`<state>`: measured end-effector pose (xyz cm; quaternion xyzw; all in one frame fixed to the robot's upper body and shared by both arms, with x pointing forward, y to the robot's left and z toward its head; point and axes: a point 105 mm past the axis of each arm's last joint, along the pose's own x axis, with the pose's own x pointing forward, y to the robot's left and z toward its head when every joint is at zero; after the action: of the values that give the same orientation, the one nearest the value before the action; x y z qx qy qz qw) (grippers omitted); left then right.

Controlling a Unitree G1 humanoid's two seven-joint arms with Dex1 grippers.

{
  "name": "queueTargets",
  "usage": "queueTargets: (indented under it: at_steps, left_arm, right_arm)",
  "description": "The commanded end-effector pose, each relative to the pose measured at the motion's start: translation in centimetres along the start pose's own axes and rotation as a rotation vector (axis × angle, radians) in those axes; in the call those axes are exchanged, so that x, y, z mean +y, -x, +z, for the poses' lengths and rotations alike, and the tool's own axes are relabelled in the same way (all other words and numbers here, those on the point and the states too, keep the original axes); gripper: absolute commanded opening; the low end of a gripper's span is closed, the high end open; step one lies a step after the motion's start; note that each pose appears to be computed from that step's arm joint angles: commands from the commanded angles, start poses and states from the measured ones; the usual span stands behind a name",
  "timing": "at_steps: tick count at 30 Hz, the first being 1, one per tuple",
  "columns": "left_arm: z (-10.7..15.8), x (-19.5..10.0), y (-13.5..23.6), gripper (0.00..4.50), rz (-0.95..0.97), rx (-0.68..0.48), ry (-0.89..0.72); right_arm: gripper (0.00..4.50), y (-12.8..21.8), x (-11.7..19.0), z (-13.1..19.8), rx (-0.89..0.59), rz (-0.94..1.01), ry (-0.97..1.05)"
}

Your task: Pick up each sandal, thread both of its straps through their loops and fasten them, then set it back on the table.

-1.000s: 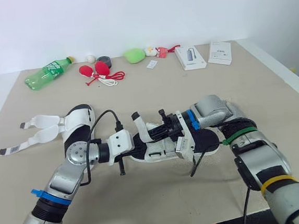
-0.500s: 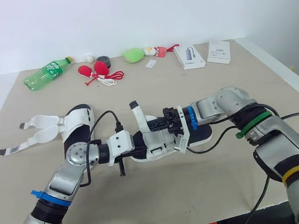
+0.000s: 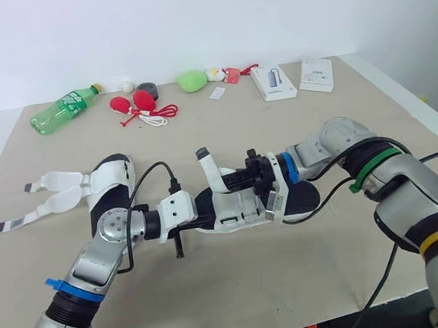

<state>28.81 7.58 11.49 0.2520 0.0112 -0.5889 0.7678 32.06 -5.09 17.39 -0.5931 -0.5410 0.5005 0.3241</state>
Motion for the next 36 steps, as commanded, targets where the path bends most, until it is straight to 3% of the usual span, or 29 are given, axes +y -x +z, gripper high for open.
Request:
queueTargets:
  at_steps: [1,6,11,20,21,22,29,36]
  left_arm:
    - [-0.5,-0.3,-0.2,0.00,-0.023,0.018,0.014]
    - [-0.5,-0.1,-0.3,0.00,-0.026,0.015,0.011]
    - [-0.6,-0.1,-0.4,0.00,-0.030,0.015,0.008]
    - [-0.7,-0.1,-0.4,0.00,-0.038,0.017,0.006]
    - [-0.7,-0.1,-0.4,0.00,-0.039,0.017,0.006]
    - [-0.7,-0.1,-0.4,0.00,-0.039,0.017,0.005]
    - [-0.7,-0.1,-0.4,0.00,-0.043,0.016,0.004]
    - [-0.7,-0.2,-0.4,0.00,-0.047,0.017,0.004]
  right_arm:
    - [0.07,0.4,-3.2,-0.6,0.011,-0.090,0.032]
    - [0.07,1.1,-3.4,-1.0,0.064,-0.150,-0.125]
    - [0.07,1.1,-1.9,-0.4,0.049,-0.062,-0.208]
    - [3.30,0.6,-1.9,0.1,0.018,0.020,-0.176]
    - [3.48,0.7,-1.9,0.3,0.006,0.022,-0.204]
    - [4.26,0.8,-1.8,0.5,-0.006,0.022,-0.233]
    - [4.38,1.4,-1.7,1.7,-0.046,0.061,-0.248]
    - [4.38,3.4,-2.5,1.3,0.066,0.033,-0.320]
